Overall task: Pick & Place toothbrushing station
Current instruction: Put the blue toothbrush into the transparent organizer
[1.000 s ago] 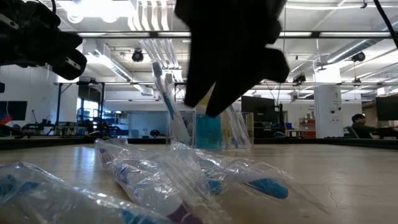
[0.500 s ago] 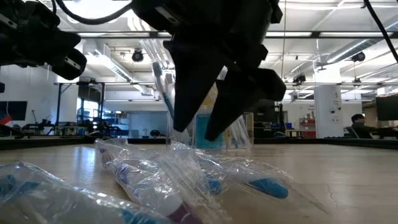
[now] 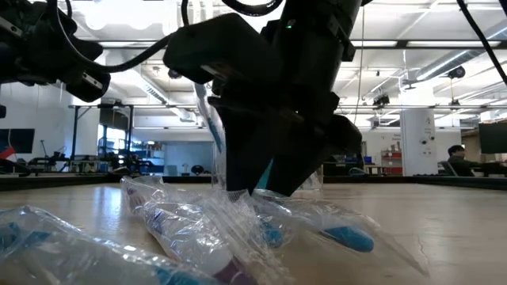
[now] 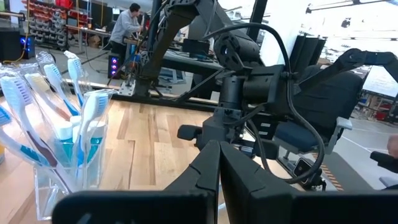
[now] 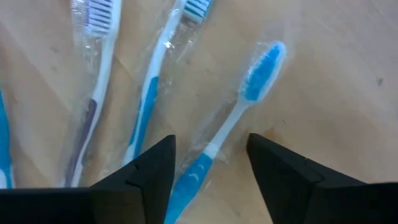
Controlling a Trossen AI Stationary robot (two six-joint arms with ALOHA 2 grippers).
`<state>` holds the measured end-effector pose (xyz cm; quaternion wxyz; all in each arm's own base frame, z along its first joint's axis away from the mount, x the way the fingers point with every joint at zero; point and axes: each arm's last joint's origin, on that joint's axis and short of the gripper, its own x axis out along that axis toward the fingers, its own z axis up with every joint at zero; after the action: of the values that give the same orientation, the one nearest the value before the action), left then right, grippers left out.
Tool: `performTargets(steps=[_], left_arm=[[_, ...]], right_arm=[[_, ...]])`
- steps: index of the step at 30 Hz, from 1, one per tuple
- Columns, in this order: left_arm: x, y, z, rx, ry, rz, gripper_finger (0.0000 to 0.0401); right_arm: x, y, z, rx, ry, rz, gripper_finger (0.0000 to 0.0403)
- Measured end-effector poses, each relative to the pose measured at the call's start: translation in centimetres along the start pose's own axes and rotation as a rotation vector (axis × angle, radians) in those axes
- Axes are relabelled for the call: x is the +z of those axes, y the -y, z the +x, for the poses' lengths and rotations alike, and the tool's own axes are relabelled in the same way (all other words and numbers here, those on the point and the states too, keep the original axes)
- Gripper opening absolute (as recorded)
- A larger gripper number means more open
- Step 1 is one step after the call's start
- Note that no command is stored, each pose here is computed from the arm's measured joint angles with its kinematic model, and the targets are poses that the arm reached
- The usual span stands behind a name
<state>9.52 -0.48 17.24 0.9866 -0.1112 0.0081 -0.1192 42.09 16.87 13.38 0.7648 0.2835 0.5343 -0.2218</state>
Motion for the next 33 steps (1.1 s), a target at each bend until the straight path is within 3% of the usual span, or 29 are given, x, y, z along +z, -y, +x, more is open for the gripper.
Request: performTargets(steps=[5, 12, 18, 28, 33], left_arm=[[0.0, 0.0, 0.0, 0.001, -0.002, 0.0, 0.0014], [0.0, 0.0, 0.0, 0.001, -0.002, -0.012, 0.0014], [0.0, 0.0, 0.0, 0.001, -0.002, -0.013, 0.0014], [0.0, 0.0, 0.0, 0.008, 0.0, -0.013, 0.0014], [0.0, -0.1, 0.1, 0.037, 0.001, -0.015, 0.0014]], right_arm=[[0.1, 0.3, 0.0, -0.02, -0.01, -0.062, 0.0143], [0.4, 0.7, 0.0, -0.035, -0.017, -0.143, 0.0028], [1.0, 0.7, -1.5, -0.041, 0.053, -0.247, 0.0012], [2.5, 0.1, -12.1, 0.062, 0.366, -0.493, 0.0007], [2.3, 0.0, -19.0, 0.235, 0.619, -0.651, 0.0007]])
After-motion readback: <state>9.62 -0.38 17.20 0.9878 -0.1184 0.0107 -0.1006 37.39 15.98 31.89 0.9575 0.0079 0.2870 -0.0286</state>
